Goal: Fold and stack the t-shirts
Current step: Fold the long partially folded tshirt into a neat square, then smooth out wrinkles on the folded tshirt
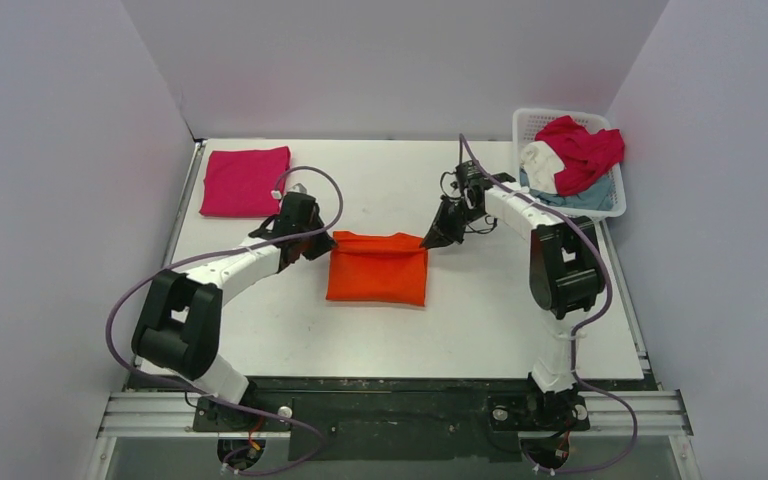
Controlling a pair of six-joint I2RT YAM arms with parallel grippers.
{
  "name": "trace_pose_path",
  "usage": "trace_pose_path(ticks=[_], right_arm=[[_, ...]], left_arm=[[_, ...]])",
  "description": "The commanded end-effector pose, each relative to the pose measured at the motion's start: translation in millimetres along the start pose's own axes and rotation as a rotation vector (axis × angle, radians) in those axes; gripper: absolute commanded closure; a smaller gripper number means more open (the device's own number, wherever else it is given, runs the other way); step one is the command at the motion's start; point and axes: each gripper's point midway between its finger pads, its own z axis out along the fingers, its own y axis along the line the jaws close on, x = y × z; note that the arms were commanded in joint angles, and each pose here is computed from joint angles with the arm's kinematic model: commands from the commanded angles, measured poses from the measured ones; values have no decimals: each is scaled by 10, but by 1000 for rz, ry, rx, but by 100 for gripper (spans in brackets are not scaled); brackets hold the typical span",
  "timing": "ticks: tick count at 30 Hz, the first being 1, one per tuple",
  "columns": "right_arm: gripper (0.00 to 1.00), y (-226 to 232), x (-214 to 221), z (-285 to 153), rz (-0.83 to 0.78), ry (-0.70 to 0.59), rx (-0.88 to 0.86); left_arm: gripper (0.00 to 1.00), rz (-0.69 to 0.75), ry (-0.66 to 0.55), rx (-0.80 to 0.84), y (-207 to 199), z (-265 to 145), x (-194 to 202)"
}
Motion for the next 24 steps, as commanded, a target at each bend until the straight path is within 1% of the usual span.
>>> trace_pose_path(ticks=[1,2,3,4,5,6,7,8,10,12,14,16,18,19,20,24], right_arm=[[96,45,-344,20,-45,-77,3],[94,81,-422,25,-48,-92,-2],[88,81,-474,13,-45,-108,3],[74,115,-534,-21,-50,-130,0],[68,110,-586,-57,-51,-155,10],[57,161,-612,-138,-62,-179,3],[51,141,-613,-168,-63,-192,15],[41,182,-603,-261,-72,-211,8],[34,168,-525,-375,-80,-231,14],[33,118,-403,-465,-96,-248,32],[32,107,-234,-528,-127,-255,38],[32,169,-35,-557,-171,-253,23],[32,299,168,-517,-225,-238,-13],[32,379,277,-463,-255,-225,-32],[31,456,364,-412,-265,-208,-52],[29,723,367,-206,-250,-198,-146]], left_arm=[[97,12,-100,19,-113,136,-340],[92,9,-105,18,-114,164,-363],[88,10,-106,18,-139,200,-400],[74,14,-100,7,-121,215,-418],[66,18,-103,9,-170,229,-478],[47,32,-89,-4,-153,223,-475],[39,39,-101,16,-253,175,-557],[24,53,-104,24,-295,104,-582],[19,62,-126,57,-405,-59,-653],[18,68,-151,60,-426,-220,-676],[17,80,-147,79,-457,-340,-608],[15,93,-118,111,-511,-420,-474],[14,108,-82,166,-585,-458,-311],[14,109,-81,203,-654,-463,-293],[13,113,-45,229,-667,-453,-196],[12,127,15,282,-755,-324,-90]])
